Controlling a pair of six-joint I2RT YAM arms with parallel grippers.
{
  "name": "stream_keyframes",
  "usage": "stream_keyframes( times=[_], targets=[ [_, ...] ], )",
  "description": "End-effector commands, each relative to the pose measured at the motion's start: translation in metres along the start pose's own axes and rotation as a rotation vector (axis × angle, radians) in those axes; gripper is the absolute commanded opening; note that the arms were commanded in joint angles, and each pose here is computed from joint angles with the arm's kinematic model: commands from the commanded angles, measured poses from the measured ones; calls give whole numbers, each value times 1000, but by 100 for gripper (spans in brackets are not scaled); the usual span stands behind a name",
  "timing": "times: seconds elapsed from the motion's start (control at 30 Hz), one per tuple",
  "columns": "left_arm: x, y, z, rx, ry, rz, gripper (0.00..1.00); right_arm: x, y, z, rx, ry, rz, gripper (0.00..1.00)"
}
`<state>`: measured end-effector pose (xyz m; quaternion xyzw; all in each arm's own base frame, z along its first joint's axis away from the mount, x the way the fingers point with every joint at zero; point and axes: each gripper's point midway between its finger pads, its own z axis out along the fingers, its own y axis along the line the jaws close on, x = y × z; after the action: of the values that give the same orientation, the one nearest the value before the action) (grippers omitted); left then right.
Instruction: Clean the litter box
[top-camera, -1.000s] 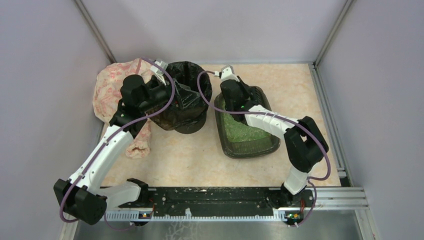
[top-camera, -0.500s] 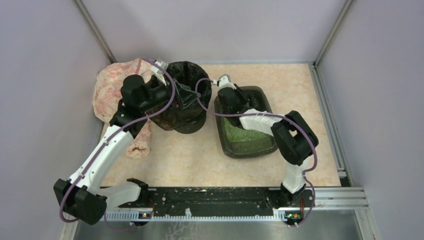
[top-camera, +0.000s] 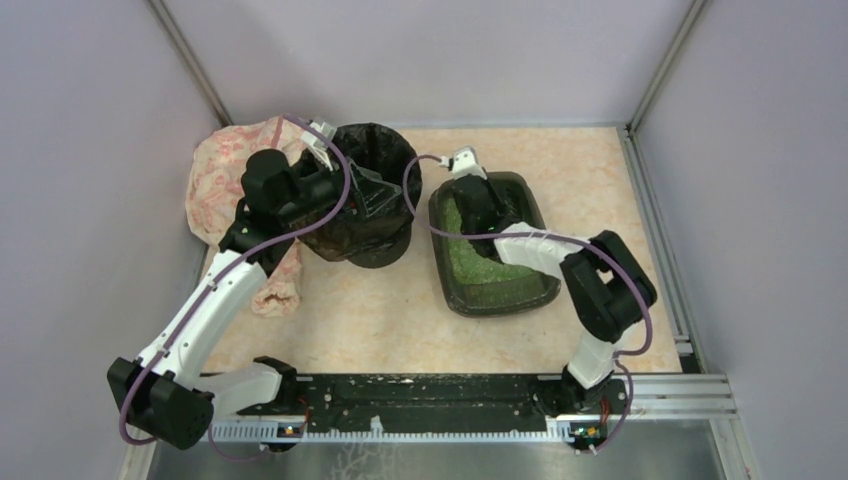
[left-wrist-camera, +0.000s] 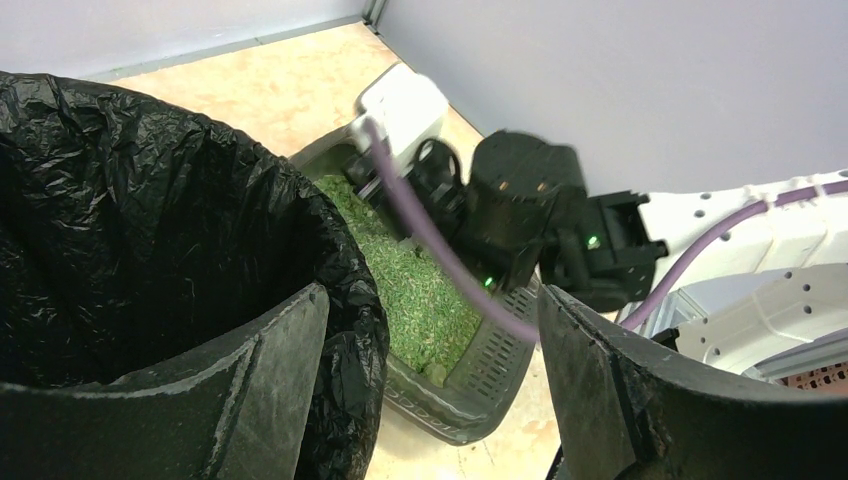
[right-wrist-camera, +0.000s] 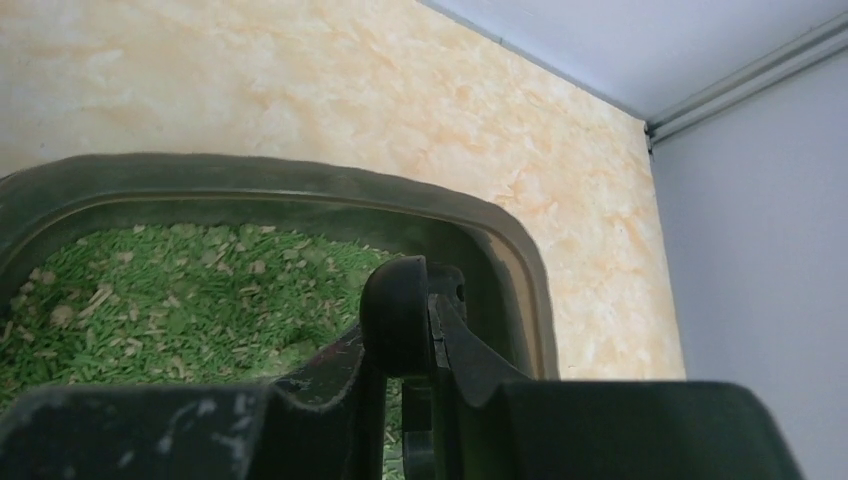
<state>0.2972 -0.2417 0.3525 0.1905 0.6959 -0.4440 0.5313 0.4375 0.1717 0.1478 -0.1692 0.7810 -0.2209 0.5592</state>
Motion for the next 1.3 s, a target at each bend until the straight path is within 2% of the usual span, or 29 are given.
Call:
stream_keyframes(
  times=[0.0,0.17,0.4,0.63,0.93,1.27],
  targets=[
    [-5,-5,1,21,-13,18,82,-12,-9,-5,-128,-38,291,0],
    [-5,-5,1,25,-13,16,82,-17,-21,-6,-180,-51,409,0],
    [-6,-6,0,25,-17,16,82,-21,-9,5,-233,-29,386,0],
    [-6,-4,1,14,-17,20,82,-31,-2,9,-351,-43,558,0],
    [-5,-4,1,18,-15,19,82,-20,-9,4,-448,-41,746,0],
    [-3,-4,2,24,-9,9,82,-8,0,-8,-508,-14,797,0]
  ],
)
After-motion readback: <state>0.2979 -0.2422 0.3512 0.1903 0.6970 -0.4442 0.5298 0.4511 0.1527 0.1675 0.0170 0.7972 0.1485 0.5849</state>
